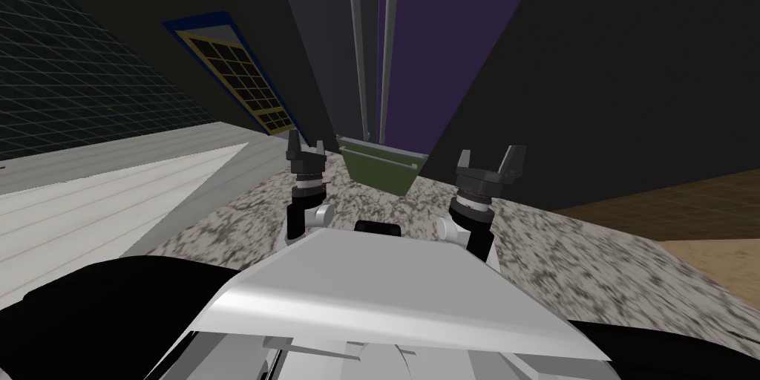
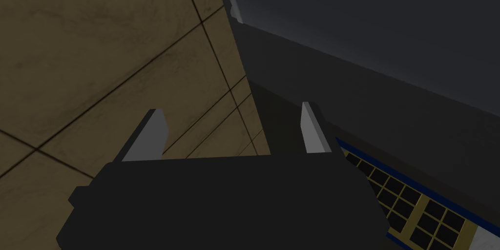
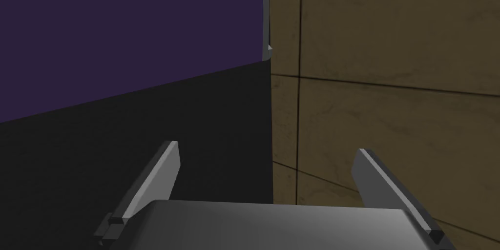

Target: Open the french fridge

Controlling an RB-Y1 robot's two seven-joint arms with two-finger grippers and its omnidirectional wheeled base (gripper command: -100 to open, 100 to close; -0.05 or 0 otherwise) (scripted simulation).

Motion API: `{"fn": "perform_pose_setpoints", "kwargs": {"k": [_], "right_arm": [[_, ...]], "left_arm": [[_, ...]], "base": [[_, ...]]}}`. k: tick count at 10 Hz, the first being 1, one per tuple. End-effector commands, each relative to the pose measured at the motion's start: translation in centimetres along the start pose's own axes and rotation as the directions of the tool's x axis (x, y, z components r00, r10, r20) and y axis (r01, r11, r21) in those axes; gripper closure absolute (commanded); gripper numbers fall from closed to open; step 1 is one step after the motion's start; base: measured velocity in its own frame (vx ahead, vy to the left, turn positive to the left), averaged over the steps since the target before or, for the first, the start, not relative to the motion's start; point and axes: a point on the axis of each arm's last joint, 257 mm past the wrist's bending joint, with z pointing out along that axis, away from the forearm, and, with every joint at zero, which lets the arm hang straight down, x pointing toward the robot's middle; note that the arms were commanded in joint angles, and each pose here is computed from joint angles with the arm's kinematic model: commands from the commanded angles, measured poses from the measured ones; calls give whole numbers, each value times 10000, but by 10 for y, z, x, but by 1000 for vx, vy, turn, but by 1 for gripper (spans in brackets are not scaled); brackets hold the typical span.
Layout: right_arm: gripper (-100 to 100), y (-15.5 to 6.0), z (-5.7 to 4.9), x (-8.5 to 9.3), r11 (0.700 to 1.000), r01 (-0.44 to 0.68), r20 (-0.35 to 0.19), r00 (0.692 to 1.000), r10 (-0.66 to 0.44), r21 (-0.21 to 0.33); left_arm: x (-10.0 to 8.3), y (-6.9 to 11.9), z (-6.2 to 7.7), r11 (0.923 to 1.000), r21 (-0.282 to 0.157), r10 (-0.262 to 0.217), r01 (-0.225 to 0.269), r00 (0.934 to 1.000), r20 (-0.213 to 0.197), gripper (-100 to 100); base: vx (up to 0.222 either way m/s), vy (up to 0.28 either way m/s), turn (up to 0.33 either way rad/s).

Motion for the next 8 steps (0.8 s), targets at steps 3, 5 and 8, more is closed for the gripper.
{"fn": "perform_pose_setpoints", "kwargs": {"k": [3, 5, 8], "right_arm": [[0, 0, 0, 0, 10000, 0, 0, 10000, 0, -2], [0, 0, 0, 0, 10000, 0, 0, 10000, 0, -3], [0, 0, 0, 0, 10000, 0, -1, 10000, 0, -4]], "left_arm": [[0, 0, 0, 10000, 2, 0, 0, 10000, 0, 0], [0, 0, 0, 10000, 3, 0, 0, 10000, 0, 0], [0, 0, 0, 10000, 4, 0, 0, 10000, -1, 0]], "base": [[0, 0, 0], [0, 0, 0], [0, 0, 0]]}}
